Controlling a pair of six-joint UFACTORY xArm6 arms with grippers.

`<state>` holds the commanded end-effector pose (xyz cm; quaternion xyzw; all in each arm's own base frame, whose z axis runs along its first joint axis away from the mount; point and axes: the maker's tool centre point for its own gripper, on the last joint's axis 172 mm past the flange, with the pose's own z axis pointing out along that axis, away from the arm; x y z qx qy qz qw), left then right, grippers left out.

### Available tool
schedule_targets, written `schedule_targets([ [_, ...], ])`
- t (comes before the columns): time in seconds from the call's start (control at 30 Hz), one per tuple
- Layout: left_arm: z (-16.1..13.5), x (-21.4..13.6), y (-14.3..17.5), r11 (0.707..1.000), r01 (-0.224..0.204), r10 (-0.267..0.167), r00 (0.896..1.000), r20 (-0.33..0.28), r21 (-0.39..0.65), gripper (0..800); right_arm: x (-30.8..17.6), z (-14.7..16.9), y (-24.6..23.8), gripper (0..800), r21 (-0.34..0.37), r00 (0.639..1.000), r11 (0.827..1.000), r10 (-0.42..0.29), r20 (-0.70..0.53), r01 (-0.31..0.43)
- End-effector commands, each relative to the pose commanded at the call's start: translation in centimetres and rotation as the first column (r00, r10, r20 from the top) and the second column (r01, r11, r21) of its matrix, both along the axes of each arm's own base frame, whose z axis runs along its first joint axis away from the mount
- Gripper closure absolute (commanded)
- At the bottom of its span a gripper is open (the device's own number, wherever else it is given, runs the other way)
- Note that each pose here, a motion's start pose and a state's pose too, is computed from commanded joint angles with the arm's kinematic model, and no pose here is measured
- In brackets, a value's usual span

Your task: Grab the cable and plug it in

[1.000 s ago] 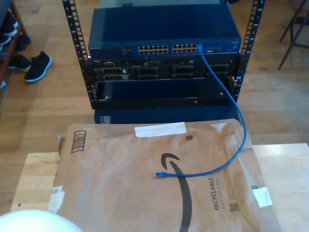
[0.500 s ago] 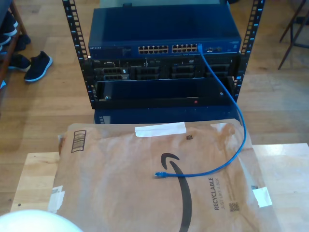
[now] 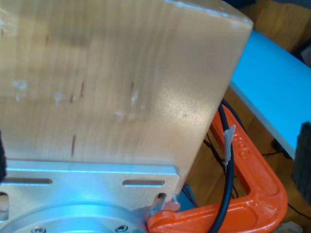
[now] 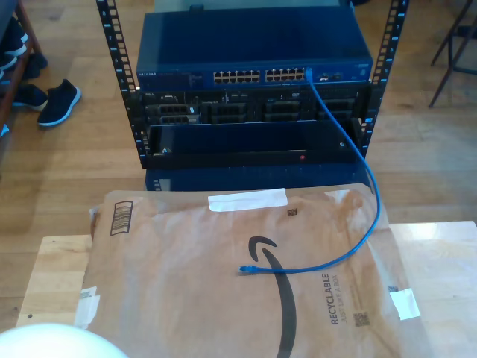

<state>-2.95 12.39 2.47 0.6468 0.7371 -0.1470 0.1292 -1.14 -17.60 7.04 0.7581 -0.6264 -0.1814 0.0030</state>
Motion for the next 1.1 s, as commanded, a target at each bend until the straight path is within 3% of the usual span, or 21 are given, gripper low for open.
schedule_targets([
  [0.43,0.0,0.0,0.0,1.000,0.000,0.000,1.000,0.000,0.000,0,0.7,-3.4,1.4,3,0.013,0.999,1.000,-0.018,0.041,0.018],
  [0.77,0.0,0.0,0.0,1.000,0.000,0.000,1.000,0.000,0.000,0,2.2,-4.3,1.8,2,-0.003,0.991,0.997,-0.078,0.105,0.078],
  [1.1,0.0,0.0,0.0,1.000,0.000,0.000,1.000,0.000,0.000,0,2.4,-4.6,1.7,2,-0.024,0.990,0.997,-0.074,0.116,0.077],
])
